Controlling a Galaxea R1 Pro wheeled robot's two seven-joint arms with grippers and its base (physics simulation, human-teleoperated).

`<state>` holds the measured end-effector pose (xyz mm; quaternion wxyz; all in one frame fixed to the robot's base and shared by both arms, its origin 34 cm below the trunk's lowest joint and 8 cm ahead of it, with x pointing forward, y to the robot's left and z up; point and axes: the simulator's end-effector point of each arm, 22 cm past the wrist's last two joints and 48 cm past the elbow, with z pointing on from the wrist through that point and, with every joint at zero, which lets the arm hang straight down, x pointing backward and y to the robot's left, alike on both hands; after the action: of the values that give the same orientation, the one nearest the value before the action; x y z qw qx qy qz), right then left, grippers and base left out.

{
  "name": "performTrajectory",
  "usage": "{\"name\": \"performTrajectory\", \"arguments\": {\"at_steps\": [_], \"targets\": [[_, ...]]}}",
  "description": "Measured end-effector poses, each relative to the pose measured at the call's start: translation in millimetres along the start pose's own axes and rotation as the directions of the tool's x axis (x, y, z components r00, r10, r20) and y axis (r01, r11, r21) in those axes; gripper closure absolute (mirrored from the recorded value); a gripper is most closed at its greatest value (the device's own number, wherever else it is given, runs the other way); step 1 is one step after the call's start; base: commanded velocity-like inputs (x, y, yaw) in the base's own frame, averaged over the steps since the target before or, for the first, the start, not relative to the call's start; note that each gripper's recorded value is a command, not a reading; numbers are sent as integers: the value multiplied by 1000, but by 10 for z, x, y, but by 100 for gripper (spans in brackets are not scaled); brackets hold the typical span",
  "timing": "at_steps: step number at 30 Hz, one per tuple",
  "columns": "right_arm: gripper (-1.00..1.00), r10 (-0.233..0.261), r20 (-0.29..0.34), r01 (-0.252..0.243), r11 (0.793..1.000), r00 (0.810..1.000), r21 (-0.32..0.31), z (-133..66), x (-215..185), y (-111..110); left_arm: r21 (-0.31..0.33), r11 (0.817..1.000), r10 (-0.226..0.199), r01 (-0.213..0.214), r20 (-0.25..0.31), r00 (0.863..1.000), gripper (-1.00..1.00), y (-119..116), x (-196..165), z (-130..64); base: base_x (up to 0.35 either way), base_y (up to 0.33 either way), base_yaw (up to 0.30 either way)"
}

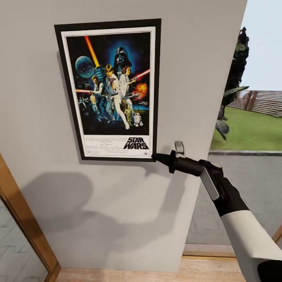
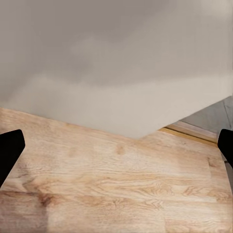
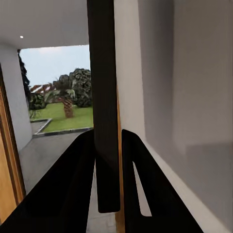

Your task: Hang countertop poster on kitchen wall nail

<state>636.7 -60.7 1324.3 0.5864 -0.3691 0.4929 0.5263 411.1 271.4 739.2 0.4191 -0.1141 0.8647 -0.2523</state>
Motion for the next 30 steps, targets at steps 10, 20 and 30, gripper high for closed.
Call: {"name": "performTrajectory", "arguments": {"at_steps": [10,20,30], "targets": [[100,12,-4,-12,1000,1000,4,-5,7,-9,0,1000,0,0,0,1000,-100,0,-1,0,0,0,0],[100,48,-15,-47,999,999,6,-9,30,-12,0,1000,0,0,0,1000,-100,0,0,0,0,0,0],[100,49,-10,-49,999,999,3,-9,16,-7,0,1000,0,0,0,1000,-100,-1,0,0,0,0,0]]}}
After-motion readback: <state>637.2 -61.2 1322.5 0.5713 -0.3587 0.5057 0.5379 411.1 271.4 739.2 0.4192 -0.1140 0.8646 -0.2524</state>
